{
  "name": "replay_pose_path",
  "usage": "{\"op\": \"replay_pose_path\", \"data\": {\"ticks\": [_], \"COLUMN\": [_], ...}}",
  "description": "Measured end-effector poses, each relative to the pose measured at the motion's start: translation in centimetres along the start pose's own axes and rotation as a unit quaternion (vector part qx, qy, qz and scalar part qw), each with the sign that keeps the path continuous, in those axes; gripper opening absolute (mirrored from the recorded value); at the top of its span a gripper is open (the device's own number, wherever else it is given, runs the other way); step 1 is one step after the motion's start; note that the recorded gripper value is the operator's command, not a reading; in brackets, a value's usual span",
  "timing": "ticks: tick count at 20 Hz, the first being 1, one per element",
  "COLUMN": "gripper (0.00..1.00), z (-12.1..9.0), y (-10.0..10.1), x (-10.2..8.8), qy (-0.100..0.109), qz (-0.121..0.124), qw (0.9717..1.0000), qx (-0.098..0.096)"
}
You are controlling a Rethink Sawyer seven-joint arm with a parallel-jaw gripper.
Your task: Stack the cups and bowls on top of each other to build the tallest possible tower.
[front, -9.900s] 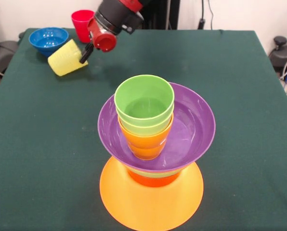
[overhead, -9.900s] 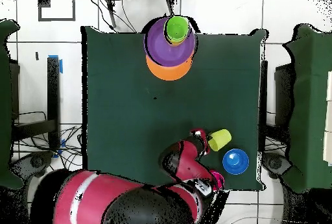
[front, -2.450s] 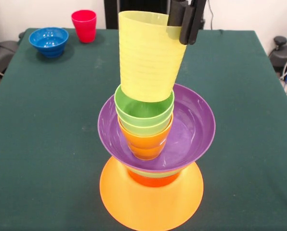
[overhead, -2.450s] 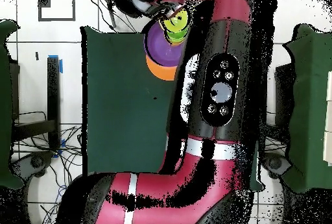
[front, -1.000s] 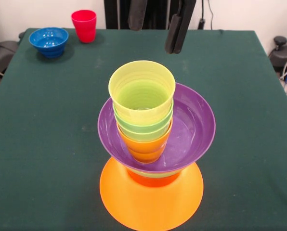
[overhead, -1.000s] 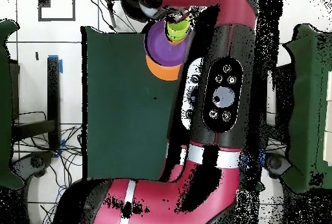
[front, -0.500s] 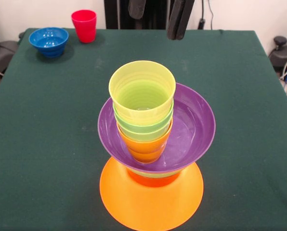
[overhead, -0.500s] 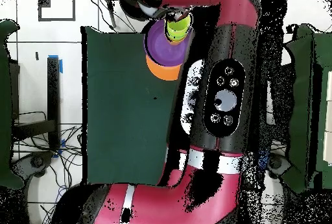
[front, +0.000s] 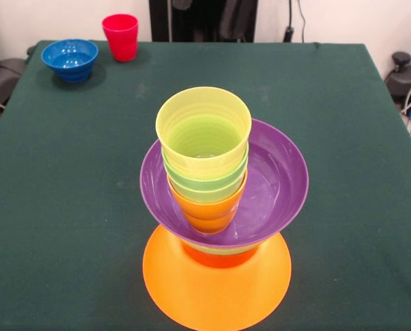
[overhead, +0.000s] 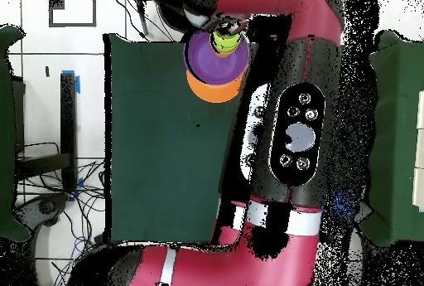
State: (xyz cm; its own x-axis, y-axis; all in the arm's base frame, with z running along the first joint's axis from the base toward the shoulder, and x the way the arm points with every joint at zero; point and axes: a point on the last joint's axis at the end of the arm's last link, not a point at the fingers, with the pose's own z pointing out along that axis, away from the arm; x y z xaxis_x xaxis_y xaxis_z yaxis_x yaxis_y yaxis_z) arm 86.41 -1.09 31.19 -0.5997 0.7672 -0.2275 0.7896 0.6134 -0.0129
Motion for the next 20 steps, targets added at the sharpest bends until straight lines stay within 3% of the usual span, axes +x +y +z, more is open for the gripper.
{"op": "replay_pose_path", "data": {"ticks": [4,12,20], "gripper": [1.00,1.00,1.00], "z": [1.7,7.4,12.4], "y": [-2.4,-9.2,-16.1], "x": [-0.7,-2.6,-2.6], "qy": [0.003,-0.004,0.008], "qz": [0.010,0.039,0.051], "qw": [0.9999,0.9992,0.9987], "qx": [0.003,-0.006,0.002]}}
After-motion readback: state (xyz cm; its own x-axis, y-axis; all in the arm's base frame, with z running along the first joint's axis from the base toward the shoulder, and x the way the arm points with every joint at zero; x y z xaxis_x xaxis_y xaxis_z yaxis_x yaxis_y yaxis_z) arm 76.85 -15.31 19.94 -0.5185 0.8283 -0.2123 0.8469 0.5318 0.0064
